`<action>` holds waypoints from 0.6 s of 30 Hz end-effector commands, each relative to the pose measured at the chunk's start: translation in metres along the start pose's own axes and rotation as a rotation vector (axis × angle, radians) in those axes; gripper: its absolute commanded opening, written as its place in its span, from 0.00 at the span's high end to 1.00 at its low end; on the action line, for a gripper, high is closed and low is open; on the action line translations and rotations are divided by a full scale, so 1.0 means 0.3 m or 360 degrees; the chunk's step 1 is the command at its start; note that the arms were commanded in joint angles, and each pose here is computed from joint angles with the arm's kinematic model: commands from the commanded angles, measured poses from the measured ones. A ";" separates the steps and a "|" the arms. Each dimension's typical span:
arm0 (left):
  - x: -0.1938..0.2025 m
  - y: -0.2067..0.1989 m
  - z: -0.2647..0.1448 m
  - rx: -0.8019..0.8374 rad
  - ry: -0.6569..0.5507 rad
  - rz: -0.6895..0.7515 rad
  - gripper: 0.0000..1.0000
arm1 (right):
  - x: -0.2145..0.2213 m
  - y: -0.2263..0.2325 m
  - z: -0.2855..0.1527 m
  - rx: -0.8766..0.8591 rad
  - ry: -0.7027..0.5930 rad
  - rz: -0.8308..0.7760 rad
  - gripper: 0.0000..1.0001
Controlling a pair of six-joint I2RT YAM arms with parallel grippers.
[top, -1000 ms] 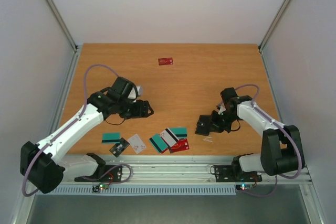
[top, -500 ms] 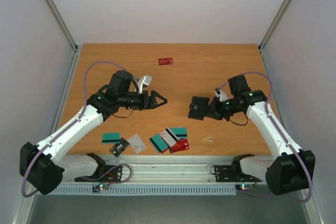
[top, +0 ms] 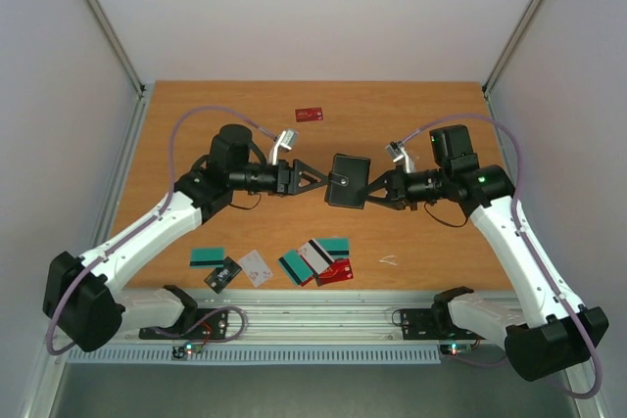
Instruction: Put the credit cards into the card holder
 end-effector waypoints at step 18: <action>-0.062 -0.082 0.034 0.0347 -0.0086 0.0084 0.99 | 0.021 0.105 -0.001 -0.0158 0.0034 -0.0181 0.94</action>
Point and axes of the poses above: each gripper's point midway between its finger pads, its own z axis out along the fingers, its own y axis along the line the jaws close on, x = y × z, the point moved 9 cm from there along -z, back along the fingers, and after that the axes turned 13 degrees about z, right-handed, at the moved point
